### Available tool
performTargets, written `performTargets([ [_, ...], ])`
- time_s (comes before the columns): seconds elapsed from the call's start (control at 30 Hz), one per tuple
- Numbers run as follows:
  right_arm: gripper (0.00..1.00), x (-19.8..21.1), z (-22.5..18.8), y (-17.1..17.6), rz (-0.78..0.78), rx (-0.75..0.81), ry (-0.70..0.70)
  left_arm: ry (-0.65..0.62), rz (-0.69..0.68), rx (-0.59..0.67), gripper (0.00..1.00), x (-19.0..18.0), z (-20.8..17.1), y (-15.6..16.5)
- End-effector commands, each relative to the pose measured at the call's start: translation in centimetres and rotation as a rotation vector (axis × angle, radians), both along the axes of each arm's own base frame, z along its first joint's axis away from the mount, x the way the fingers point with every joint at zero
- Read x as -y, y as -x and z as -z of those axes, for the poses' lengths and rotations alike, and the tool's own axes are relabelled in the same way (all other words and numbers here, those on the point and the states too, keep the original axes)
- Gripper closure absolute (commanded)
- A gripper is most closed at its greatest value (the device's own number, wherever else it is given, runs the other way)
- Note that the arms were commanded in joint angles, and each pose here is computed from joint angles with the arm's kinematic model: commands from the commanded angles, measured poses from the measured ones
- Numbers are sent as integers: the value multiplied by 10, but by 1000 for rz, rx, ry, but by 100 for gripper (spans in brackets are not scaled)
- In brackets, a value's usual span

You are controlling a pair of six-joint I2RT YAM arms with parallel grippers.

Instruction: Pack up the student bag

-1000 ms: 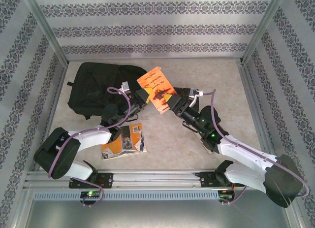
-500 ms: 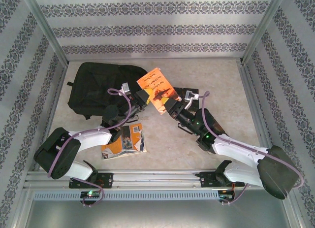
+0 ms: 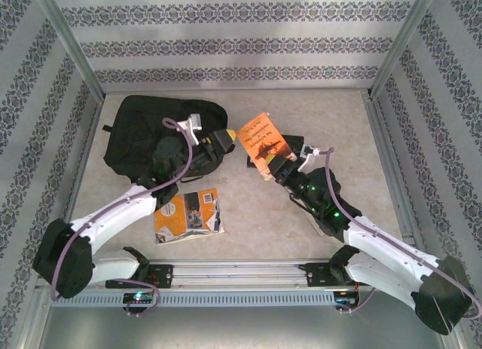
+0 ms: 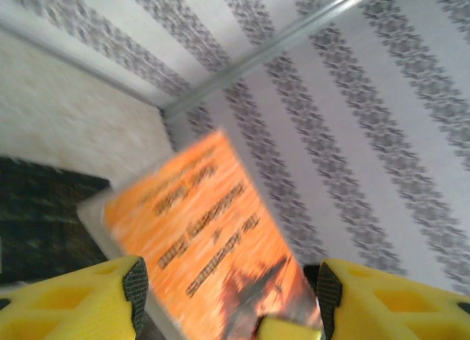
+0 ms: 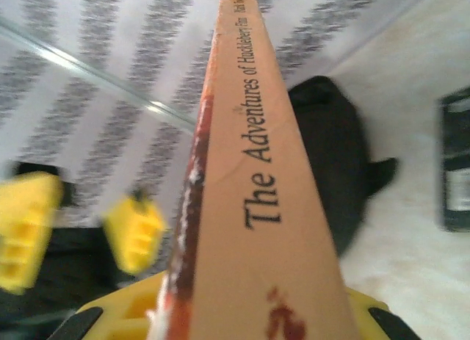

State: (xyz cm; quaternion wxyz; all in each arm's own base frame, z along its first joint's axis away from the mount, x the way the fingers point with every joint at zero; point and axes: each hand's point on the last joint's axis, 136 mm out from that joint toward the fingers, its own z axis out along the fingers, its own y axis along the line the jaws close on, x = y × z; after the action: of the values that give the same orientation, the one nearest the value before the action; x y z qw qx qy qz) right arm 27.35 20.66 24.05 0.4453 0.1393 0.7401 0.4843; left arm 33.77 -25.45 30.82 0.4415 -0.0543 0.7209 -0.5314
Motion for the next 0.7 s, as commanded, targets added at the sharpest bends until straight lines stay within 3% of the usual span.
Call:
performTargets([
  [0.0, 100, 18, 21, 2, 36, -47, 186, -492, -49, -40, 36, -27, 45, -8],
  [0.13, 100, 29, 38, 3, 59, -108, 283, -767, -114, -38, 35, -41, 50, -39],
  [0.33, 100, 32, 47, 9, 14, -130, 351, -1093, -60, -90, 28, -42, 89, -79],
  [0.47, 100, 36, 47, 12, 6, -106, 315, -1170, -16, -134, 25, -44, 119, -93],
  [0.67, 100, 45, 53, 14, 5, -123, 284, -1175, -9, -208, 28, -53, 157, -109],
])
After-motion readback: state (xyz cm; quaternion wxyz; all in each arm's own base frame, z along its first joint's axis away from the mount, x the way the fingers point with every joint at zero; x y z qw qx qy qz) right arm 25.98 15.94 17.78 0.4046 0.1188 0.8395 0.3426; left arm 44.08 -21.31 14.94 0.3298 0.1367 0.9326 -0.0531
